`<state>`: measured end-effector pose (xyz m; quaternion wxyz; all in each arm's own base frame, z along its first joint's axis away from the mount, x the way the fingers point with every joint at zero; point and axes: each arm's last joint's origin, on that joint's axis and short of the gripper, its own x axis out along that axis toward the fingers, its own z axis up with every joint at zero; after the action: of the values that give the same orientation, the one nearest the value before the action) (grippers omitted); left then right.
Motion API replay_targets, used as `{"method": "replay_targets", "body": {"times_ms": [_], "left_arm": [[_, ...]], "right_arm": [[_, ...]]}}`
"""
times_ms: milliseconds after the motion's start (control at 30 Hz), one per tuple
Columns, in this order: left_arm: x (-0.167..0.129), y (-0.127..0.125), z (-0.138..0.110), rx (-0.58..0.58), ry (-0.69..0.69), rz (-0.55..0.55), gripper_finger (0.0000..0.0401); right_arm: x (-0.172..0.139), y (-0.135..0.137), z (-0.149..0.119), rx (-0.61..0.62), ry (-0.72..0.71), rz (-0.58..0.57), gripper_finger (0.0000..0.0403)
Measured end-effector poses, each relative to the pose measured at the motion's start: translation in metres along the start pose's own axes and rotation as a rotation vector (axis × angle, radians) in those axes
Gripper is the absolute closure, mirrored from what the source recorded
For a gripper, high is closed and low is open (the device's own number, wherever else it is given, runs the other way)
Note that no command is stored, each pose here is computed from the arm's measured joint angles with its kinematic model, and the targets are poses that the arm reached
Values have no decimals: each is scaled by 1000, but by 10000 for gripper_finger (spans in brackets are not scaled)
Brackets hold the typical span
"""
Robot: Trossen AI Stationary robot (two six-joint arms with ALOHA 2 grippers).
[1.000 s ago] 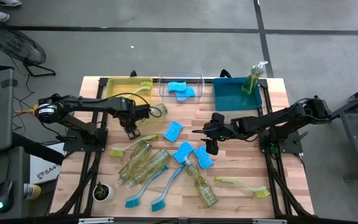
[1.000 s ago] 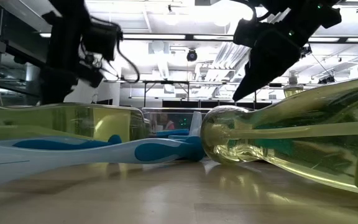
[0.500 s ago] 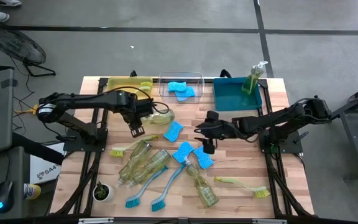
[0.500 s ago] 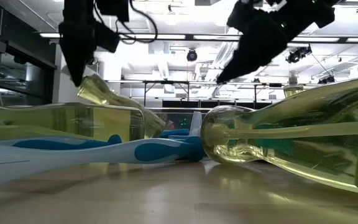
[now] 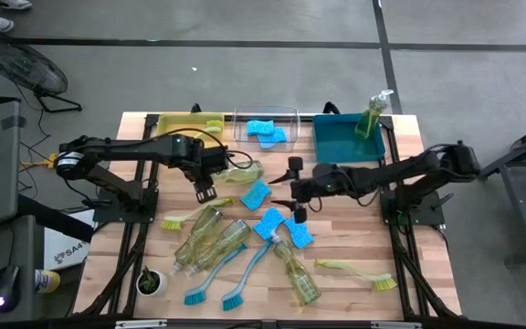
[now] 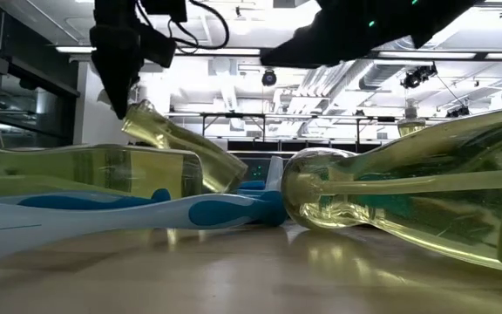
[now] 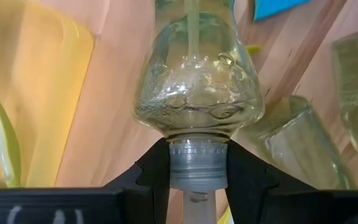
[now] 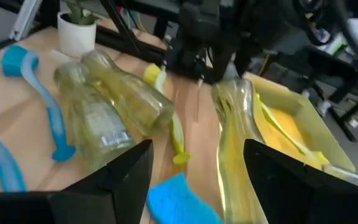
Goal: Pick & Place Kitchen Sink Supplies
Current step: Put the dish soap into the blue bin
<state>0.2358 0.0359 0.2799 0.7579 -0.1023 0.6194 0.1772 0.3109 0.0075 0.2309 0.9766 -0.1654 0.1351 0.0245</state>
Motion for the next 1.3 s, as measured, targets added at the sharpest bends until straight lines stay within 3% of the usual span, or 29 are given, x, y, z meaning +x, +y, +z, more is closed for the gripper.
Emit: {"method": "replay_targets", "body": {"times_ms": [133, 300, 633, 867, 1300], "left_arm": [[-6, -1, 5, 13, -45, -6, 289], [-9, -1, 8, 29, -69, -7, 289], [-9, 0, 8, 29, -80, 6, 289], [-9, 0, 9, 30, -85, 12, 289], [-11, -3, 21, 72, -208, -20, 289]], "right_arm": [[18, -10, -5, -20, -5, 9, 158], [41, -27, 8, -34, -14, 22, 158], [83, -56, 23, -50, 177, 150, 158], [91, -72, 22, -38, 245, 148, 154], [90, -85, 19, -19, 249, 101, 92]]}}
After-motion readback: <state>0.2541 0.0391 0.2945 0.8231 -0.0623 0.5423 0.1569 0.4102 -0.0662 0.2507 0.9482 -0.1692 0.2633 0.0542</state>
